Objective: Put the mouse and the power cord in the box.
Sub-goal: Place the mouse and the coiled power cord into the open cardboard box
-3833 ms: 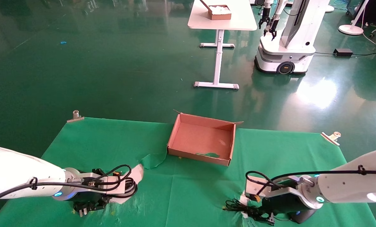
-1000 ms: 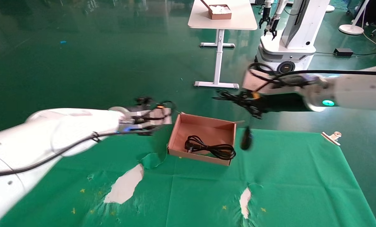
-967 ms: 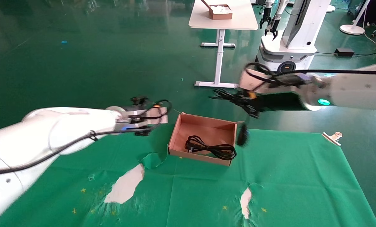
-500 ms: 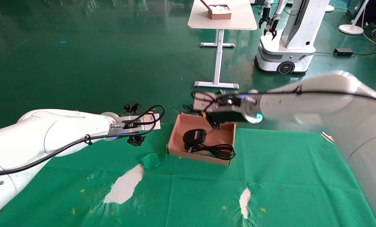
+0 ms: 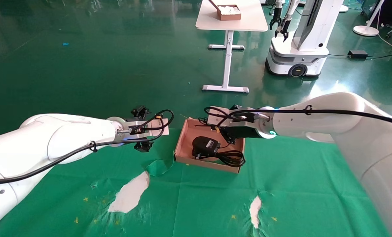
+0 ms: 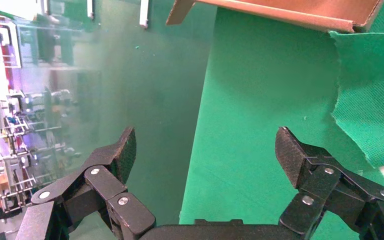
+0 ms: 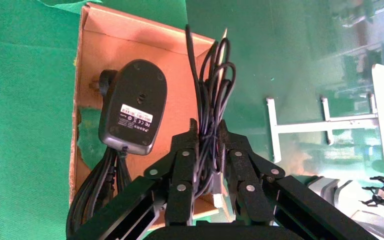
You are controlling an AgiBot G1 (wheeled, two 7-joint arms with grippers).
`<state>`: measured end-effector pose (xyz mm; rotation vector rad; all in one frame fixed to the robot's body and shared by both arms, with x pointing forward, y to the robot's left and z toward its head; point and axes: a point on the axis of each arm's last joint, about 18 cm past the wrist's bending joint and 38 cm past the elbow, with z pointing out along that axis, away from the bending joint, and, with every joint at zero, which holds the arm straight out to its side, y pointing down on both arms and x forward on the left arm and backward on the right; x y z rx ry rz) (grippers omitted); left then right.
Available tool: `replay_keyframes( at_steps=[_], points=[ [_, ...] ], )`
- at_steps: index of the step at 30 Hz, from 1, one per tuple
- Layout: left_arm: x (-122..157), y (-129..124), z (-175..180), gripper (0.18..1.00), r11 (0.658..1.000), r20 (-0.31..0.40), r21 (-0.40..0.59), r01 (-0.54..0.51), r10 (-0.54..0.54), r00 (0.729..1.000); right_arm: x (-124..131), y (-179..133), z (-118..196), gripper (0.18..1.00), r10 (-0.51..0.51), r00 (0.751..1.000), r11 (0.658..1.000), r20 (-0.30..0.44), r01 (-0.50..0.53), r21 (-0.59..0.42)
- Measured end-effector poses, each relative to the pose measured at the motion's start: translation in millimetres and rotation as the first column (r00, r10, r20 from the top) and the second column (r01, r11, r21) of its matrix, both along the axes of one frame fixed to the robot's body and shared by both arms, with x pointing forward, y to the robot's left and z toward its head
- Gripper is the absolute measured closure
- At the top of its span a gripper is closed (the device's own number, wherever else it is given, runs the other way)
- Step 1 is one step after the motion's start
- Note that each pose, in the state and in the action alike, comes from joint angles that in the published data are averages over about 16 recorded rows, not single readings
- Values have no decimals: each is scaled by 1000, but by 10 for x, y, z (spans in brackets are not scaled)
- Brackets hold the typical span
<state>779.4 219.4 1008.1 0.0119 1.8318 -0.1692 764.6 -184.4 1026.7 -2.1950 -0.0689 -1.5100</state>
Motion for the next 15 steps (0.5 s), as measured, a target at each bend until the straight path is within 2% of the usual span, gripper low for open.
replay_keyframes(
  at_steps=[8,15],
  points=[
    [1,-4,0,184,1000,0,0,1,-1,1000,-16,-5,34,873,6,1000,1000,1,-6,4],
    [1,-5,-1,184,1000,0,-1,2,-2,1000,-32,-17,37,762,13,1000,1000,-4,-13,17]
  ],
)
